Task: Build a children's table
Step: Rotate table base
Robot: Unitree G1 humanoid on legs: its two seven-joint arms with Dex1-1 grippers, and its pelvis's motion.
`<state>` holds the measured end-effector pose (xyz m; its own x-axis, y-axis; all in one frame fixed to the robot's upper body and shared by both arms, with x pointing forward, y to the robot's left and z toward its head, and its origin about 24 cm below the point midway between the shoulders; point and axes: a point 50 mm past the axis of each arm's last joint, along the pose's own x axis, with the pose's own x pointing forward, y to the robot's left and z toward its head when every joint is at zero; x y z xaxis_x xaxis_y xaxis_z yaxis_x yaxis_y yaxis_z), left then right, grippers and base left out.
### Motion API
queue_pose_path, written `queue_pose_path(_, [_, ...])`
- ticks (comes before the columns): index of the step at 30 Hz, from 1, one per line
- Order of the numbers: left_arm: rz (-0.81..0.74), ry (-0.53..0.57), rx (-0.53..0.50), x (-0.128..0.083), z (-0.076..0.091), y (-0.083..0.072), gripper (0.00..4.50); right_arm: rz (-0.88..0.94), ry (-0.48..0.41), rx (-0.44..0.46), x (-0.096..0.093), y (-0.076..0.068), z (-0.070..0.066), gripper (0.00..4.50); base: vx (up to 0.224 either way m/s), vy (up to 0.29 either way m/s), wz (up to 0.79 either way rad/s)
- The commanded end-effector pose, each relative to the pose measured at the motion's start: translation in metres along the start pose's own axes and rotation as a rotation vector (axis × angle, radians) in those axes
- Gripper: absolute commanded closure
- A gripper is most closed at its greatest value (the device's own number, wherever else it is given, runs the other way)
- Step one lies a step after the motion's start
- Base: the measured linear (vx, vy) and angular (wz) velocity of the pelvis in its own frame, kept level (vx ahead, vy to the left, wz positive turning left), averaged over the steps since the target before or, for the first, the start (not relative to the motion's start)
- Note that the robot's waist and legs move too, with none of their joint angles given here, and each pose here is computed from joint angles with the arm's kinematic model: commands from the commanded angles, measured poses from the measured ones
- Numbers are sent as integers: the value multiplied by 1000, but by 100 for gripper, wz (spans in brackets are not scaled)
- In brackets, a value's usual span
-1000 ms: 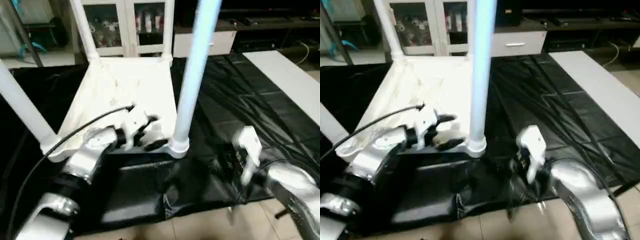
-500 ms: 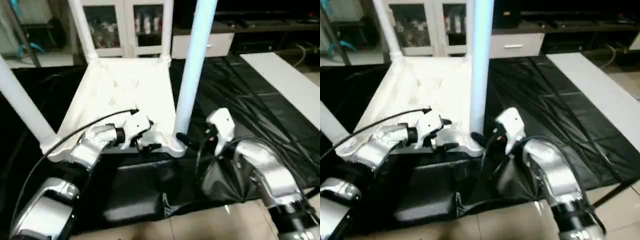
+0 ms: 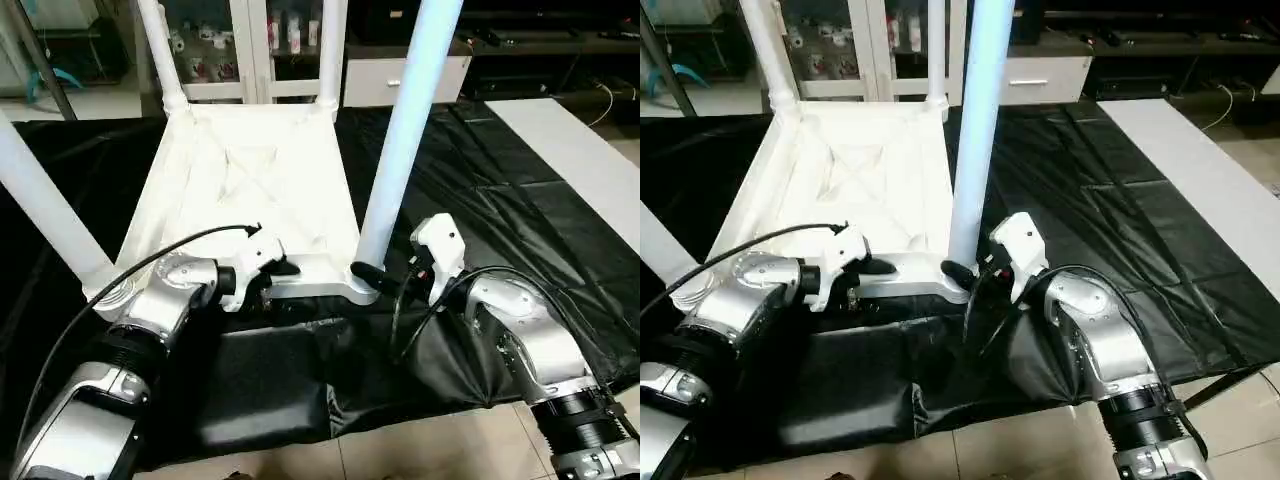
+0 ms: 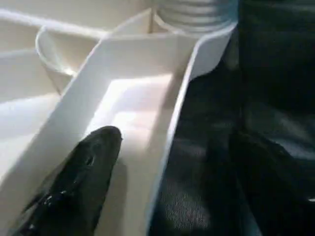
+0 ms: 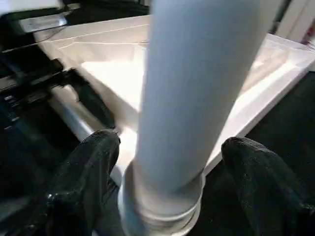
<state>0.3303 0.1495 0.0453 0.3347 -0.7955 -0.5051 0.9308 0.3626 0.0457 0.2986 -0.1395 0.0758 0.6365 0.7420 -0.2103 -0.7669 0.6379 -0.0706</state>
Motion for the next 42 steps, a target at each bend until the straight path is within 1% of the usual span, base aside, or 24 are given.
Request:
queue_pose_path(1, [38,15,6,0,1,4,86,27,-16,-34,-5,2,7,68,0,0,0])
queue_pose_path(3, [25,15,3,5,4,3,90,53,-7,-50,-19,3,8,68,0,0,0])
queue_pose_path(5, [35,15,12,8,7,5,109,53,17,-63,-30,3,6,68,0,0,0])
queue_pose_path(6, [37,15,13,8,7,5,109,53,18,-64,-31,3,6,68,0,0,0])
queue_pose_path(10, [68,-10,5,14,12,8,142,44,42,-68,-43,3,2,68,0,0,0])
queue_pose_path(11, [63,-29,-12,17,15,7,155,40,56,-63,-51,5,0,68,0,0,0])
queue_pose_path(14, [41,-33,-34,21,15,4,178,36,73,-62,-58,9,-3,68,0,0,0])
queue_pose_path(15, [41,-24,-33,22,14,4,178,31,77,-63,-60,10,-4,68,0,0,0])
queue_pose_path(16, [55,20,-42,22,9,4,199,9,77,-61,-61,9,-4,68,0,0,0])
queue_pose_path(18, [76,52,-57,22,6,6,214,-17,73,-60,-62,8,-3,68,0,0,0])
queue_pose_path(20, [136,62,-107,19,3,9,229,-63,63,-51,-63,4,-2,68,0,0,0])
queue_pose_path(21, [145,66,-113,18,2,9,243,-67,62,-49,-63,4,-2,68,0,0,0])
queue_pose_path(23, [190,88,-125,13,-1,11,260,-84,60,-40,-64,2,-2,68,0,0,0])
queue_pose_path(25, [238,114,-131,7,-6,13,265,-96,62,-34,-64,2,-2,68,0,0,0])
queue_pose_path(26, [271,129,-140,3,-10,12,289,-100,65,-32,-63,2,-3,68,0,0,0])
queue_pose_path(27, [286,133,-145,1,-12,12,298,-100,66,-31,-63,2,-3,68,0,0,0])
queue_pose_path(29, [339,161,-171,-8,-19,5,302,-100,69,-28,-62,4,-4,68,0,0,0])
queue_pose_path(31, [353,173,-178,-10,-21,4,308,-101,70,-27,-62,4,-4,68,0,0,0])
queue_pose_path(33, [359,175,-185,-12,-21,-3,326,-99,71,-24,-61,4,-4,68,0,0,0])
queue_pose_path(34, [367,178,-205,-14,-21,-13,326,-95,75,-22,-60,5,-5,68,0,0,0])
queue_pose_path(37, [385,206,-217,-17,-21,-23,348,-97,75,-21,-58,4,-5,68,0,0,0])
queue_pose_path(38, [396,185,-220,-17,-18,-31,350,-98,73,-19,-57,4,-5,68,0,0,0])
queue_pose_path(40, [396,185,-220,-17,-18,-31,353,-98,73,-19,-57,4,-5,68,0,0,0])
queue_pose_path(42, [388,147,-211,-15,-13,-37,358,-97,74,-17,-56,5,-6,68,0,0,0])
